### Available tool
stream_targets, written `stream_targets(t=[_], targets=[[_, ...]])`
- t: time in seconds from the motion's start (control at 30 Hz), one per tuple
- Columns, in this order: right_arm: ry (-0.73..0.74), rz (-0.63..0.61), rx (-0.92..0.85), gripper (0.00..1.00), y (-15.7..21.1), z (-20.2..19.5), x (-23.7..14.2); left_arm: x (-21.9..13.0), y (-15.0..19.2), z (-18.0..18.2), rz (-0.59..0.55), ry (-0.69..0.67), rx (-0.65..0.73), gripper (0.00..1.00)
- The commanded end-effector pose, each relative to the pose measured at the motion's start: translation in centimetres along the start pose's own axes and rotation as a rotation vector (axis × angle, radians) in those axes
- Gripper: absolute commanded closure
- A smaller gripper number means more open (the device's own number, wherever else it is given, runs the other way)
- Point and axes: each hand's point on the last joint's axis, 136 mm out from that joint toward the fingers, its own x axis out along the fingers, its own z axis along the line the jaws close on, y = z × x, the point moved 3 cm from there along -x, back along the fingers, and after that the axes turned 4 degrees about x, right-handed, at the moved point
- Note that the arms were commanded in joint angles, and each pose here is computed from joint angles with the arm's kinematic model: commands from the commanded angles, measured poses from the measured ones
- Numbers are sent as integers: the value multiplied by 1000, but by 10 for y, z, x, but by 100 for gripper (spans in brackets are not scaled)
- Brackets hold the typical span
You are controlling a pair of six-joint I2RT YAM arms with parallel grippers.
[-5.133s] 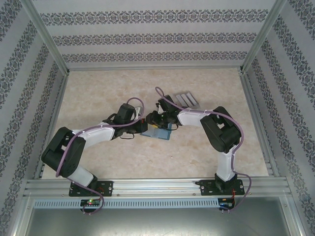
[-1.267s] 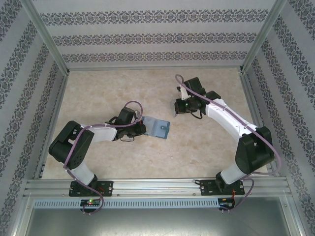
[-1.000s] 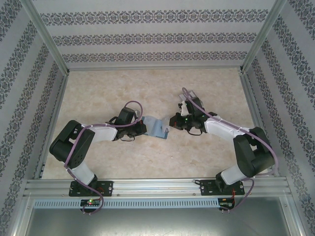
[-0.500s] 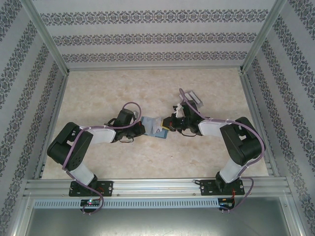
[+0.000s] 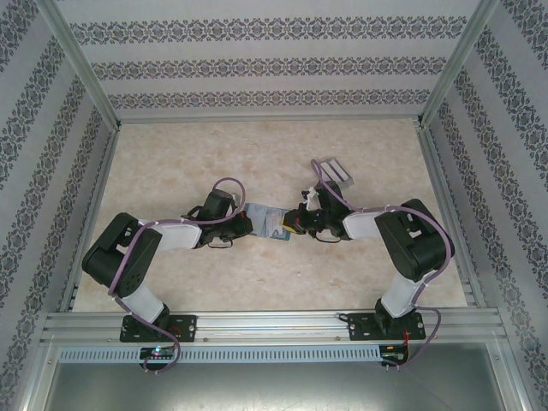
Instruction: Put the credit cards into the card holder
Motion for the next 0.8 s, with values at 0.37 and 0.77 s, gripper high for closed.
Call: stream_targets(t=[0.37, 0.77], targets=[[-73, 40, -41, 100, -4, 4, 12, 0, 6, 20, 20, -76, -32, 100], [-122, 38, -91, 100, -12, 11, 11, -1, 5, 21, 7, -88, -32, 100]])
